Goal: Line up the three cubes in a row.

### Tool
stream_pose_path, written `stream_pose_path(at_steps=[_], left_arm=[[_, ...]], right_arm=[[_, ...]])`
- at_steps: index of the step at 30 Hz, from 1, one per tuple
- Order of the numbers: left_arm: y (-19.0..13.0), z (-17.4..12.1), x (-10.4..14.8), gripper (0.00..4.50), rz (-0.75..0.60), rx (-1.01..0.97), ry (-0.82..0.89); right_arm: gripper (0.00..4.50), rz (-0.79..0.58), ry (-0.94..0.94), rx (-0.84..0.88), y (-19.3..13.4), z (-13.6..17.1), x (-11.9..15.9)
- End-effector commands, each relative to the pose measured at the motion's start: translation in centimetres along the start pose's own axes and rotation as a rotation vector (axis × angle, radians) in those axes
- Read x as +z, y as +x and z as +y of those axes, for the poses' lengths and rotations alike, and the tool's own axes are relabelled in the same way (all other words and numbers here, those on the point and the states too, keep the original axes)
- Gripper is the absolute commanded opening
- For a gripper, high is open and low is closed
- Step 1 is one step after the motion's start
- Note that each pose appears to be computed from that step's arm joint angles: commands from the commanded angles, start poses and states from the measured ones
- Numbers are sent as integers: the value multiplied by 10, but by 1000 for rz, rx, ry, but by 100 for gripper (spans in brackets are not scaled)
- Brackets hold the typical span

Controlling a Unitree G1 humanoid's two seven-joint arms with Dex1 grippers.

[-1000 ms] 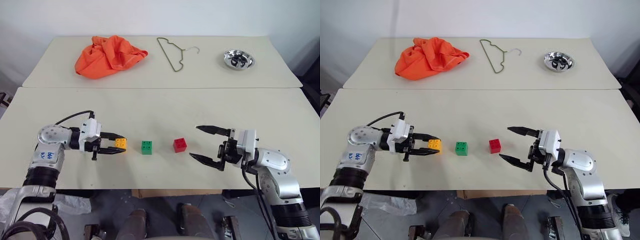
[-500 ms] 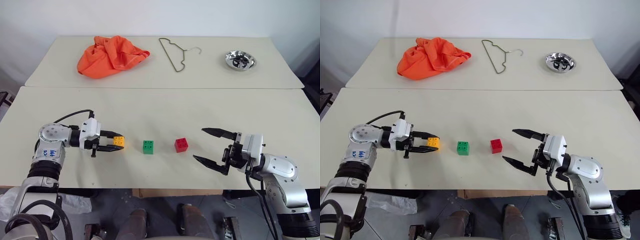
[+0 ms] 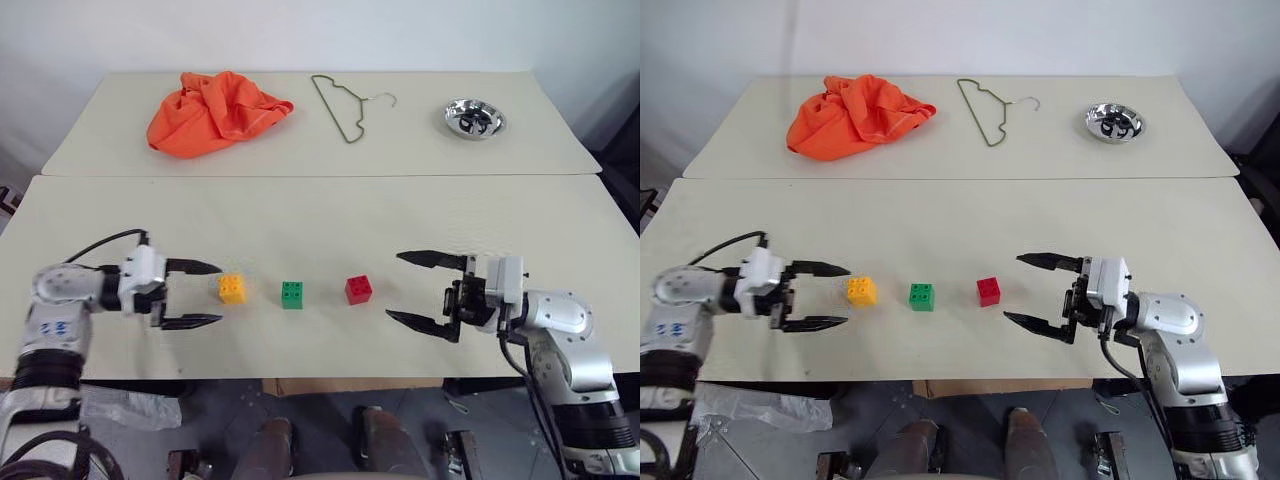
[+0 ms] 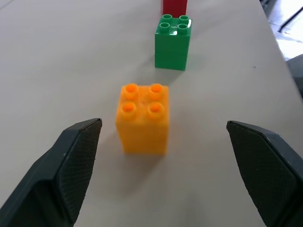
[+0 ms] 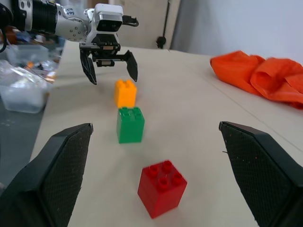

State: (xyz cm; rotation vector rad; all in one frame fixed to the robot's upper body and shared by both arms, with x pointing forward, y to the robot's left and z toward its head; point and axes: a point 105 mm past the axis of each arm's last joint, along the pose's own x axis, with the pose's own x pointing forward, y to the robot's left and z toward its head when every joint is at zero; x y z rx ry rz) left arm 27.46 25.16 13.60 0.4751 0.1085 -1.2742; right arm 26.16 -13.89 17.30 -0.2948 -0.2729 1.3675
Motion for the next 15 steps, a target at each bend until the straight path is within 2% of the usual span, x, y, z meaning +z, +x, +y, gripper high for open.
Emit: stream_pose_path(at_steps=[1, 4, 10, 15], left_arm=[[-24, -6, 15, 449, 21, 72, 40], [-43, -4, 9, 449, 102, 191, 53], [-59, 11, 16, 449, 65, 379, 51], [-59, 17, 18, 449, 23, 431, 36]], right_arm=[[450, 47, -29, 117, -5, 0, 6], [450, 103, -65, 159, -9, -7, 4], [450, 199, -124, 150, -25, -19, -7], [450, 197, -145, 124, -26, -23, -9]])
